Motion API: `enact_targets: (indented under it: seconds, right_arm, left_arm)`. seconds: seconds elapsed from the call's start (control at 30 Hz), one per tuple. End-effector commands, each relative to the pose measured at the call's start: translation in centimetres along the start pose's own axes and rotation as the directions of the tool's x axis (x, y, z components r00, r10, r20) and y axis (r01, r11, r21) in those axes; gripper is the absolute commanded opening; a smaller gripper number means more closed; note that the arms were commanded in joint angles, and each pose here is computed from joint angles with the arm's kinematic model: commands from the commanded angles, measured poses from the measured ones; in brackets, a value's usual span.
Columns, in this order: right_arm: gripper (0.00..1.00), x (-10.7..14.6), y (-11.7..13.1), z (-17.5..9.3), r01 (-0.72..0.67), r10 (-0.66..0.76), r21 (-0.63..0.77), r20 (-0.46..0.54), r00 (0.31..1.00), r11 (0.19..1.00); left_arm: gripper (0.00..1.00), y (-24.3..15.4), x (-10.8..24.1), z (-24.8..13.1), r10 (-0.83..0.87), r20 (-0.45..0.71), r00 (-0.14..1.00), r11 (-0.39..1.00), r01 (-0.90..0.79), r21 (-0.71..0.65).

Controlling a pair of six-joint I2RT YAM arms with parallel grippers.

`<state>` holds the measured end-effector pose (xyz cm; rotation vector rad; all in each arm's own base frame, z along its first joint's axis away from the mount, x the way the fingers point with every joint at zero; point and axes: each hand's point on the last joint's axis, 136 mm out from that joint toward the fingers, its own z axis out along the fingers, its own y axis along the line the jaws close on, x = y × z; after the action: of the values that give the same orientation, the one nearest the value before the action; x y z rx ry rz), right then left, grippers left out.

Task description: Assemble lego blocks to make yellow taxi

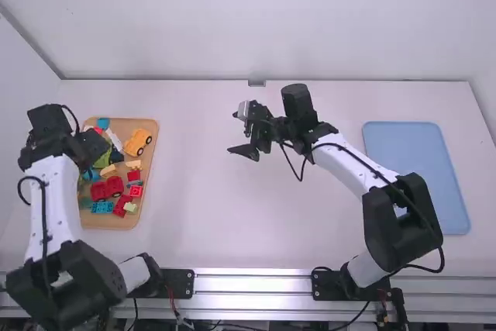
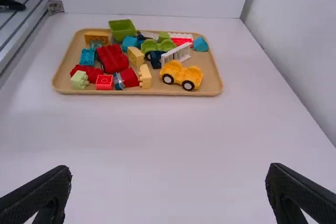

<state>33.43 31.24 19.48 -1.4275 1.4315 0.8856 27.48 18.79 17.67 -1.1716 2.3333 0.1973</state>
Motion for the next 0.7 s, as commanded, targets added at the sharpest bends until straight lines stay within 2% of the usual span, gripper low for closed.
enact_targets:
  seconds: [0.0,0.1,0.2,0.27,0.33,0.43,0.57,0.67]
  right_arm:
    - [0.99,-1.2,-1.1,0.1,0.001,-0.001,0.032,0.005,1.0,0.999]
    - [0.99,-1.0,-1.3,0.4,0.009,-0.008,0.055,-0.012,1.0,0.998]
    - [0.99,-0.8,-1.6,0.9,0.015,-0.011,0.087,-0.041,0.999,0.996]
    - [0.99,-0.7,-1.6,1.0,0.018,-0.013,0.096,-0.05,0.999,0.995]
    - [0.98,-0.5,-1.8,1.2,0.021,-0.013,0.116,-0.066,0.998,0.993]
    - [0.99,-0.4,-2.1,0.9,0.018,-0.01,0.121,-0.065,0.998,0.992]
    - [0.99,-0.1,-3.1,0.0,-0.057,0.066,0.154,-0.054,0.996,0.986]
    - [0.99,0.4,-4.1,-0.9,-0.109,0.12,0.181,-0.049,0.992,0.977]
  left_arm:
    - [0.98,-2.1,-1.5,-0.1,0.078,-0.022,0.997,0.995,-0.077,0.06]
    - [0.98,-2.8,-2.2,0.7,0.14,-0.081,0.987,0.989,-0.136,0.051]
    - [0.99,-4.2,-2.7,2.2,0.264,-0.192,0.945,0.965,-0.257,0.059]
    - [0.99,-4.8,-3.0,2.6,0.305,-0.208,0.93,0.952,-0.294,0.079]
    - [0.99,-7.1,-3.8,3.3,0.41,-0.206,0.888,0.909,-0.38,0.173]
    - [0.97,-9.5,-4.5,4.1,0.501,-0.192,0.844,0.857,-0.453,0.245]
    - [0.97,-11.7,-4.6,5.5,0.591,-0.21,0.779,0.802,-0.539,0.258]
    - [0.98,-12.7,-3.3,6.8,0.678,-0.256,0.689,0.735,-0.622,0.271]
